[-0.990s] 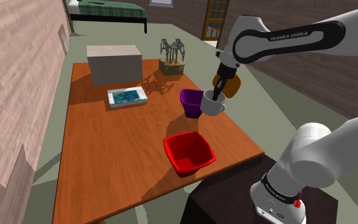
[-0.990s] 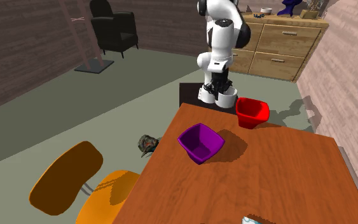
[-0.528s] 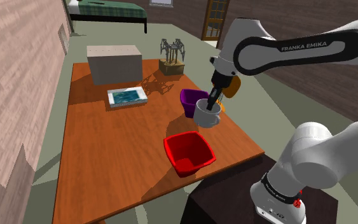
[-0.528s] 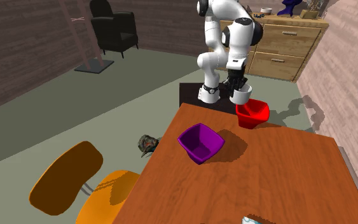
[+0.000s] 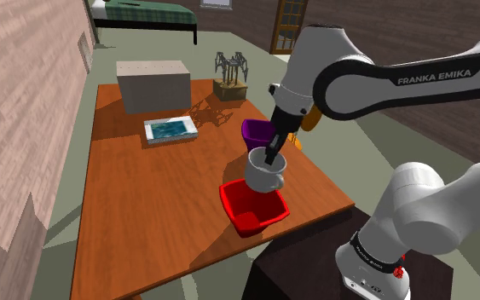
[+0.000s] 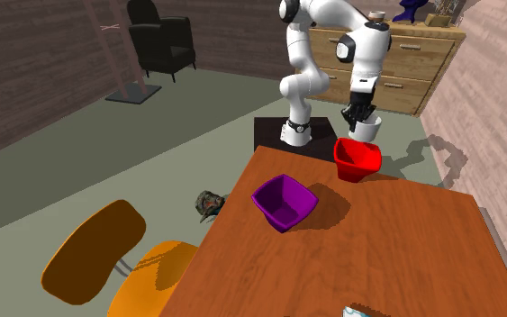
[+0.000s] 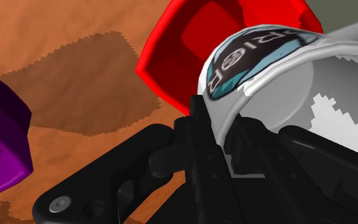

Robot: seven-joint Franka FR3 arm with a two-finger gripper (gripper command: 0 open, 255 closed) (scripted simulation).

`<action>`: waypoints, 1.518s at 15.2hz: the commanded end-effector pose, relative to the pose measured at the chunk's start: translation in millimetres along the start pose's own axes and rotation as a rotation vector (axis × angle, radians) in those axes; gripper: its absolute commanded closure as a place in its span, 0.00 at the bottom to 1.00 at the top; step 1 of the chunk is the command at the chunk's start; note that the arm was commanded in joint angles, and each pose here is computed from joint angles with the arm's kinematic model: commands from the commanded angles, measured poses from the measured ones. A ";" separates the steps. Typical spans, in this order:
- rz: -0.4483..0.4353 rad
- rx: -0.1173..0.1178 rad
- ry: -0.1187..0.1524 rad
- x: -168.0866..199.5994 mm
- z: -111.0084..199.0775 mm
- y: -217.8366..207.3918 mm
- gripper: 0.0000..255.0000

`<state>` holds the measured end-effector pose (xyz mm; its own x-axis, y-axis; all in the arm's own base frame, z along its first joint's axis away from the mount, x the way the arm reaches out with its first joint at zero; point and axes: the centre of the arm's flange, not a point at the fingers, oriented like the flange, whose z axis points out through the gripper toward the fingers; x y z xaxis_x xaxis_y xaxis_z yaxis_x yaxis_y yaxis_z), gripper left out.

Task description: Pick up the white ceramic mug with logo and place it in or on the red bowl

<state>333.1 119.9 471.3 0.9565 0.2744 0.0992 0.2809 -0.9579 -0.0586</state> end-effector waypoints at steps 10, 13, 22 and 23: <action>0.002 0.001 0.000 -7.4 47.5 -15.9 1.00; 0.002 0.001 0.000 -8.9 63.3 -15.0 1.00; 0.002 0.001 0.000 -10.8 81.8 -13.9 1.00; 0.002 0.001 0.000 -10.8 81.8 -13.9 1.00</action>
<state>325.3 137.1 389.7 0.9570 0.2727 0.0987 0.2792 -0.9584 -0.0592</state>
